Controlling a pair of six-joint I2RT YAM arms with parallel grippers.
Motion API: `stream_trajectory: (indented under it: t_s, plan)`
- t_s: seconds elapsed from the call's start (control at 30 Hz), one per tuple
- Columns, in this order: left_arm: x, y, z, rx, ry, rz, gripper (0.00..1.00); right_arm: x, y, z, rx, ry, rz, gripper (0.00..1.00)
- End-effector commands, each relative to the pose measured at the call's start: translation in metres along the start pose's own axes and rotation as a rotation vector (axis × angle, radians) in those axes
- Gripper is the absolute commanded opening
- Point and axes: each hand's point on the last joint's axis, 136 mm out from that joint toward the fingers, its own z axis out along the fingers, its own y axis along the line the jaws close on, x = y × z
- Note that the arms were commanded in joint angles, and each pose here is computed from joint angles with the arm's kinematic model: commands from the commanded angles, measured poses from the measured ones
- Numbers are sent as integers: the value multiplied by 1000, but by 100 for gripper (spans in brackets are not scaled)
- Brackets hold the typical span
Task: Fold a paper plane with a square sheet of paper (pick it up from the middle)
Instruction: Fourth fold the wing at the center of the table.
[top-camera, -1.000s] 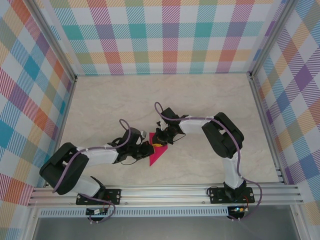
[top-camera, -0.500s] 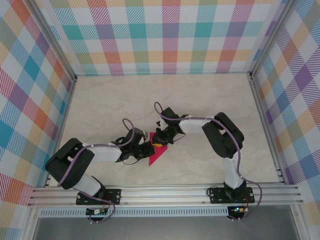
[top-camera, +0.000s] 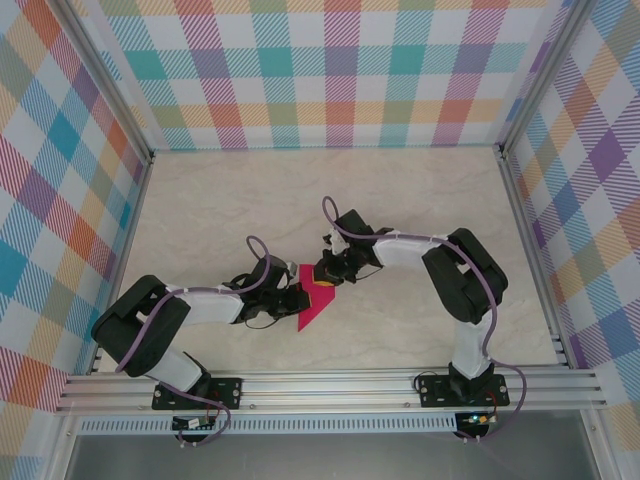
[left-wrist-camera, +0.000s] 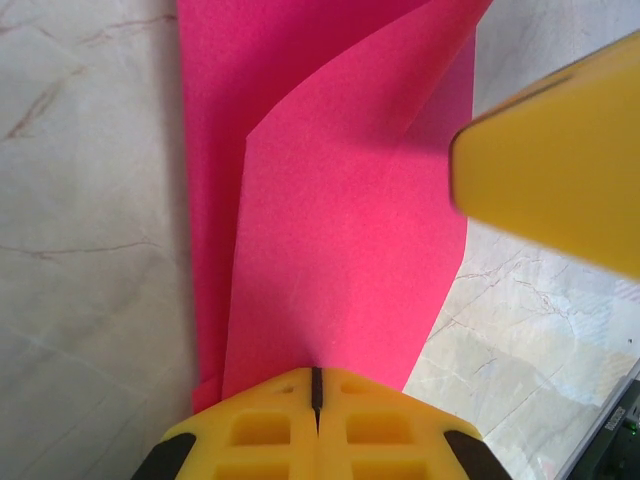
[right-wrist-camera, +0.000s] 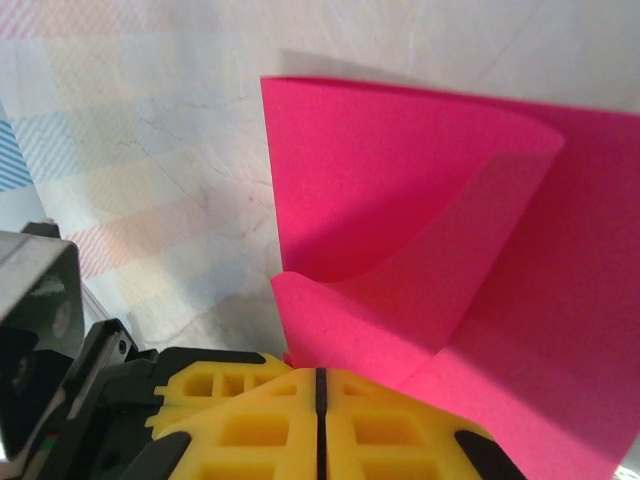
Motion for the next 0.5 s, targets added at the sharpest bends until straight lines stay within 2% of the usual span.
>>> stream_trajectory:
  t_s: [0.0,0.07,0.27,0.47]
  plan:
    - [47,80,5,-275,131,-58,0,1,4,12,-39,31,-18,7]
    - [48,81,5,-282,136,-57,0,-1,1,17,-34,36,-13,7]
    - [57,92,2,-318,161,-54,0,-15,-30,15,142,-15,1,8]
    - [70,107,-2,-338,178,-56,0,-41,-46,4,136,-87,32,8]
